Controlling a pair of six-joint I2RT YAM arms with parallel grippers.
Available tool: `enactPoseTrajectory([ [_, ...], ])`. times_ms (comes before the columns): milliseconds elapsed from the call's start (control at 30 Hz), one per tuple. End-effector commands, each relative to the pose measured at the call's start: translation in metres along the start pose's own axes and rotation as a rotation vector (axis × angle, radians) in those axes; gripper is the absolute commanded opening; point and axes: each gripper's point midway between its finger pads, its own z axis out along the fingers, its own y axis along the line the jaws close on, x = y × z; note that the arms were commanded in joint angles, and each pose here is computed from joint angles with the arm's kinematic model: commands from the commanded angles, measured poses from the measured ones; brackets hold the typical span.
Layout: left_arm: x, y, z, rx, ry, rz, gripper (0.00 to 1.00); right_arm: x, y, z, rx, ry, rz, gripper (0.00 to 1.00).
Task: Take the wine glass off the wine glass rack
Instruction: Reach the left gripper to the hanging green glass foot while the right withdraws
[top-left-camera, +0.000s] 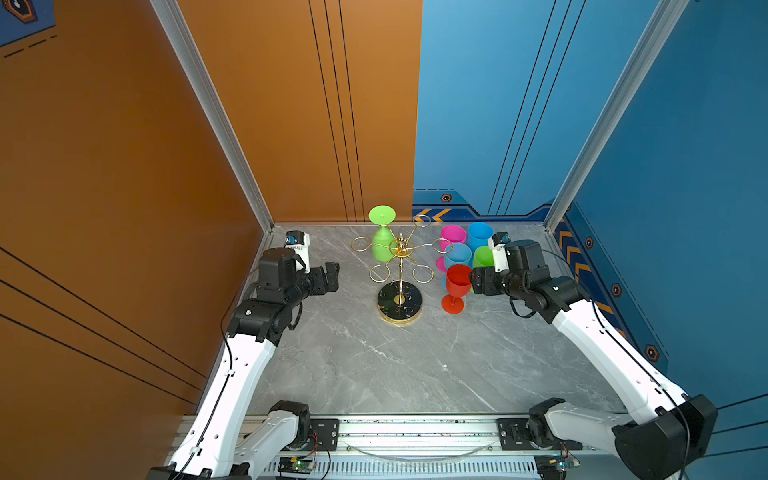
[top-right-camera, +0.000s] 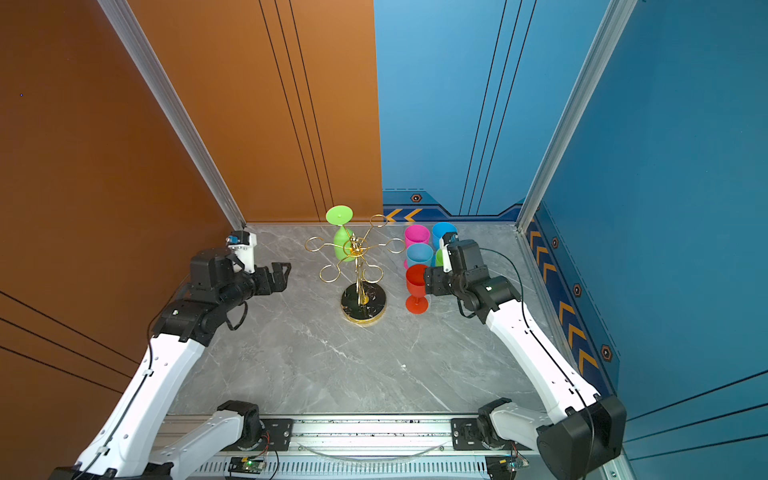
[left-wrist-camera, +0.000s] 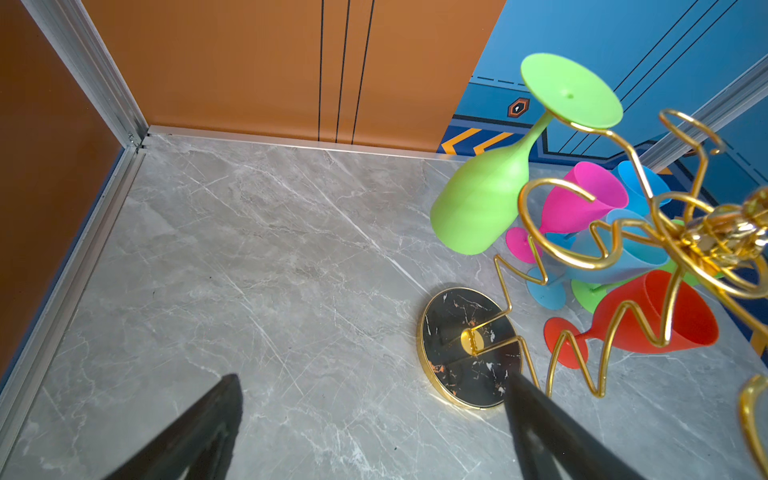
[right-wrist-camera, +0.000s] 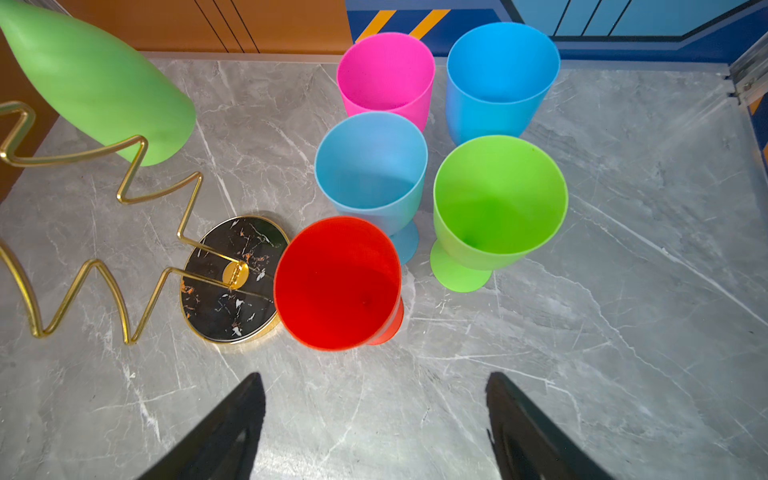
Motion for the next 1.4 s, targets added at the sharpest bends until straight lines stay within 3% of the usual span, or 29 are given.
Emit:
enactPoseTrajectory([
  [0,-0.017,-0.013,0.003,0.090,-0.021,-0.036,0.98,0.012,0.006,-0.006,-0.058,0.004,-0.012,0.85],
  [300,-0.049,-0.035,0.022,0.204,-0.015,-0.069,0.98,0.033,0.008,-0.012,-0.090,0.012,-0.012,0.85],
  [967,-0.079,-0.054,0.064,0.311,0.028,-0.163,0.90,0.049,0.009,-0.035,-0.129,-0.024,0.008,0.85],
  [1367,-0.090,-0.070,0.101,0.439,0.116,-0.266,0.78,0.050,0.009,-0.050,-0.139,-0.059,0.010,0.85],
])
